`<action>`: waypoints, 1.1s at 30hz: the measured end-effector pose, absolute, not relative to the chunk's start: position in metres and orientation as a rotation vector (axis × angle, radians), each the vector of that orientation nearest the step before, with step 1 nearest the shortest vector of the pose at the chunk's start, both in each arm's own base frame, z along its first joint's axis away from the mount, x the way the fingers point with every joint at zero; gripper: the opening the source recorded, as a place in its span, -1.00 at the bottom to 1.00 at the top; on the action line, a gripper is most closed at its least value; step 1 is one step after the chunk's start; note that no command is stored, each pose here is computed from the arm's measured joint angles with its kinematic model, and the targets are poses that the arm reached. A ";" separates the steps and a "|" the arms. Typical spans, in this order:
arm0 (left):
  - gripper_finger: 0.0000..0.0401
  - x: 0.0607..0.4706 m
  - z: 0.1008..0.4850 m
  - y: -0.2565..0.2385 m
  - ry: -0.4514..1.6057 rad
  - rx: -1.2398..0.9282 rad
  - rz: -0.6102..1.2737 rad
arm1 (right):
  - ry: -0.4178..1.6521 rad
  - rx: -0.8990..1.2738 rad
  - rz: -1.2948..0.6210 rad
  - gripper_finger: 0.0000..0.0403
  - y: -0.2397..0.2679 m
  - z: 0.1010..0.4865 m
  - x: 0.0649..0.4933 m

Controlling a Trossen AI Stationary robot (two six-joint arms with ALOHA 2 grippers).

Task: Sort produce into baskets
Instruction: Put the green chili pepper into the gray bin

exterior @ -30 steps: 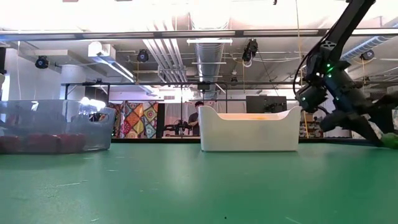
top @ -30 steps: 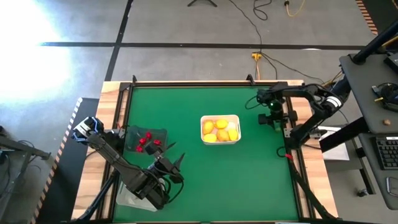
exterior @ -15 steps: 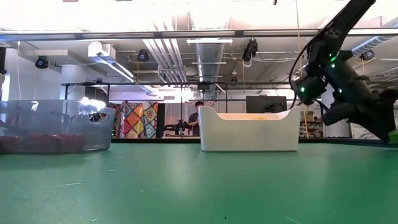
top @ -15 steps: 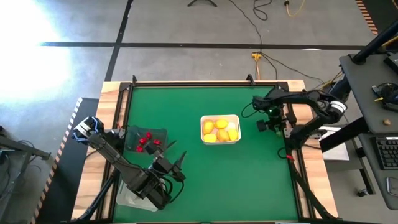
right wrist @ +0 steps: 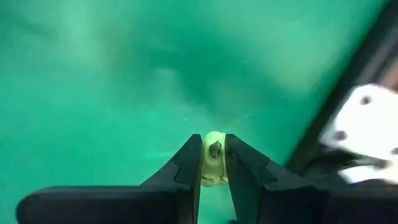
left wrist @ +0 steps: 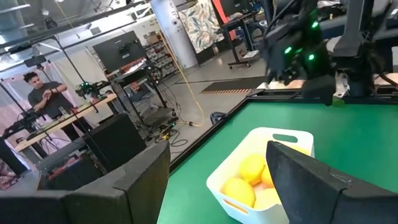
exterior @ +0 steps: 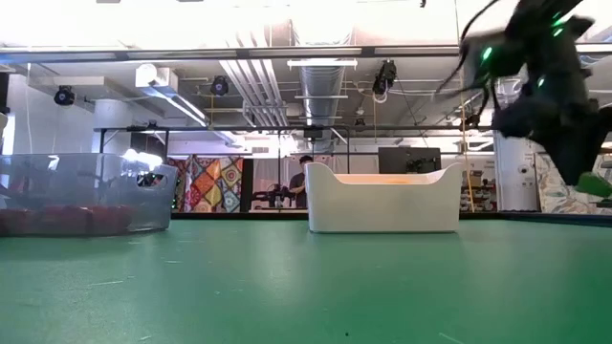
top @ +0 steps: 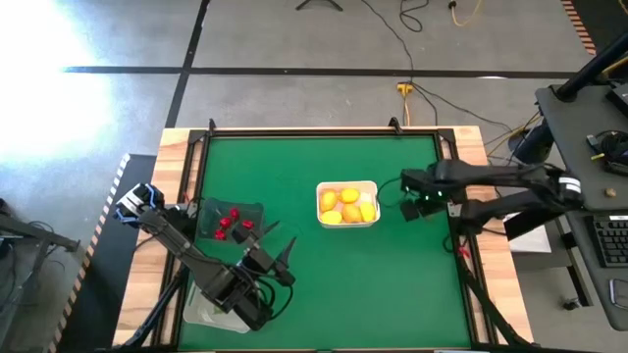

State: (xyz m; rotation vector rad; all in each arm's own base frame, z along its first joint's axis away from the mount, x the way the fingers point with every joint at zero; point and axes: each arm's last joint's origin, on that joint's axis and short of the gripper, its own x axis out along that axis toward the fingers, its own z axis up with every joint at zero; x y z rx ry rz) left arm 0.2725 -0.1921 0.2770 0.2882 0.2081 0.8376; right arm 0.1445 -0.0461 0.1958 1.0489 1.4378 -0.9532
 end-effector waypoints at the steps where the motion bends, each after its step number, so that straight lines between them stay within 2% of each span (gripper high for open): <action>1: 0.24 0.272 0.277 -0.193 0.209 0.292 0.835 | 1.414 1.042 -0.930 -0.74 -0.038 0.199 0.146; 8: 0.24 0.274 0.275 -0.201 0.339 0.303 0.752 | 1.301 0.945 -0.640 -0.74 0.041 0.202 0.169; 16: 0.24 0.283 0.275 -0.226 0.524 0.180 0.446 | 0.899 0.744 0.017 -0.74 0.141 0.188 0.227; 19: 0.24 0.286 0.271 -0.237 0.570 0.107 0.332 | 0.826 0.723 0.088 -0.74 0.153 0.170 0.250; 23: 0.24 0.287 0.262 -0.246 0.616 0.016 0.275 | 0.831 0.558 0.108 -0.74 0.162 0.153 0.278; 27: 0.26 0.288 0.258 -0.247 0.635 -0.072 0.279 | 0.793 0.392 0.144 -0.74 0.174 0.149 0.306; 33: 0.37 0.294 0.241 -0.251 0.615 -0.068 0.350 | 0.772 0.273 0.189 -0.73 0.187 0.144 0.334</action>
